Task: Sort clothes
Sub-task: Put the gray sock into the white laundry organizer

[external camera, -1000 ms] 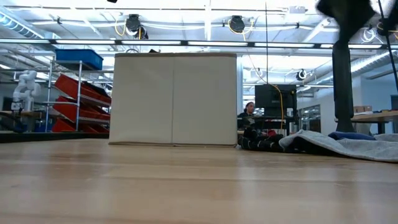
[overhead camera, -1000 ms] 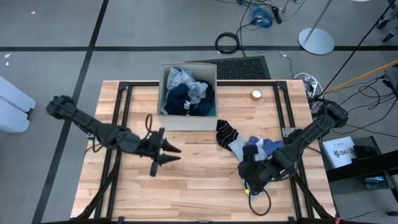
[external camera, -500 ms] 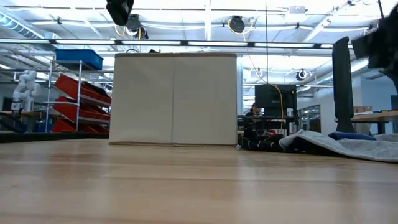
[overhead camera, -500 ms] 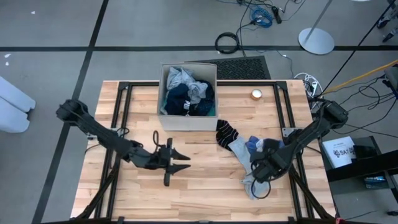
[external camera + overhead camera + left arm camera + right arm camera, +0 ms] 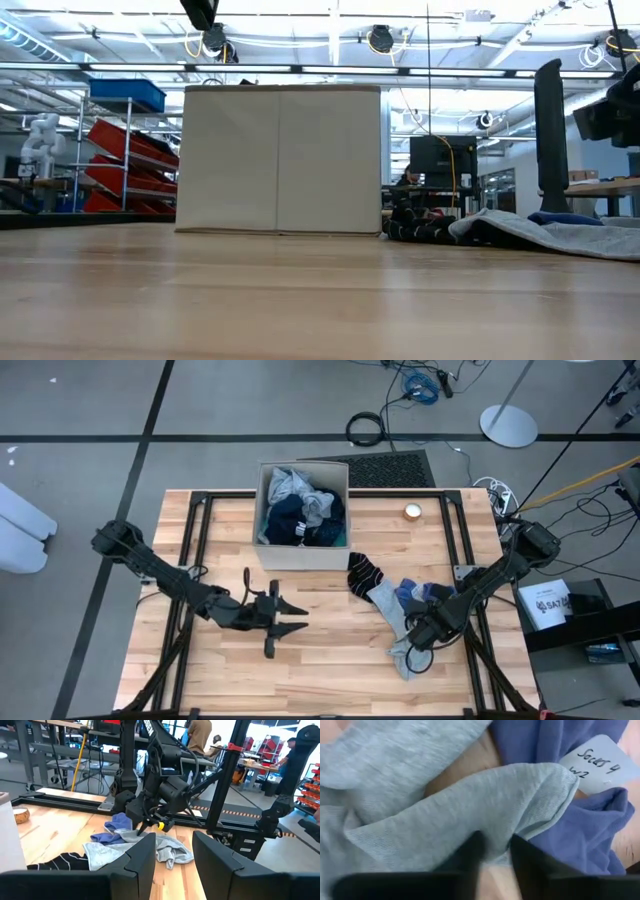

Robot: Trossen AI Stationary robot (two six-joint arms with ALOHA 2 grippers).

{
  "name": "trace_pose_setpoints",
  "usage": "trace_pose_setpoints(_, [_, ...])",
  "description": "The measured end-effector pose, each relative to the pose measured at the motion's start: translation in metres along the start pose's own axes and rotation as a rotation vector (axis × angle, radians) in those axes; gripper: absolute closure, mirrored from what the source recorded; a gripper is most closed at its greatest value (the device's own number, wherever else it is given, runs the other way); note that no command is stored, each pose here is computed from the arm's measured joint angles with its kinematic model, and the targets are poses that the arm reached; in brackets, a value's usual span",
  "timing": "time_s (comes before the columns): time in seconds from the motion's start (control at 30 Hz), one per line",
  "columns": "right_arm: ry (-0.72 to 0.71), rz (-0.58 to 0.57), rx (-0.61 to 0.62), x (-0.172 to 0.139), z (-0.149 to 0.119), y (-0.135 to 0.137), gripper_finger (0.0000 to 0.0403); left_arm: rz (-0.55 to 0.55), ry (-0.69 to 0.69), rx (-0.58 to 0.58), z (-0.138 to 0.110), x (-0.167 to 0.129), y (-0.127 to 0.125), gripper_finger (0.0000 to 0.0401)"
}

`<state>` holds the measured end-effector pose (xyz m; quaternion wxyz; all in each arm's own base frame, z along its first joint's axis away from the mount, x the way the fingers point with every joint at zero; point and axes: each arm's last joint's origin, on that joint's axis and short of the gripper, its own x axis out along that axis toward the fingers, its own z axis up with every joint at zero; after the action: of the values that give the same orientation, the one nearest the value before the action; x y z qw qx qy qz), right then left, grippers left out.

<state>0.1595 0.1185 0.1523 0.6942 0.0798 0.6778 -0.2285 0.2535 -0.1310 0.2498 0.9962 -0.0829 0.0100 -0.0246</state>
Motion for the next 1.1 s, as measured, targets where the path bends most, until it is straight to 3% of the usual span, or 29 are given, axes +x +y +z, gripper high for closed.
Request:
trace_pose_setpoints(0.07, [-0.004, 0.000, -0.011, -0.001, 0.001, 0.000, 0.0384, 0.001, 0.000, 0.000, 0.000, 0.000, 0.000, 0.0264])
trace_pose_setpoints(0.2, [-0.010, 0.007, -0.022, -0.014, 0.004, 0.004, 0.0397, 0.001, 0.000, -0.002, 0.000, 0.000, 0.000, 0.0264])
trace_pose_setpoints(0.37, [-0.079, 0.016, -0.073, -0.056, 0.017, 0.012, 0.0401, -0.002, -0.009, -0.007, 0.001, 0.000, 0.000, 0.0264])
trace_pose_setpoints(0.7, [-0.690, 0.202, -0.215, -0.158, 0.059, 0.040, 0.0402, -0.064, -0.065, -0.037, 0.007, 0.000, -0.002, 0.0264])
trace_pose_setpoints(0.83, [-0.875, 0.267, -0.283, -0.176, 0.071, 0.051, 0.0403, -0.118, -0.091, -0.051, 0.007, 0.003, -0.004, 0.0264])
trace_pose_setpoints(1.1, [-1.060, 0.289, -0.287, -0.191, 0.096, 0.050, 0.0403, -0.132, -0.172, -0.093, -0.005, 0.015, -0.008, 0.0264])
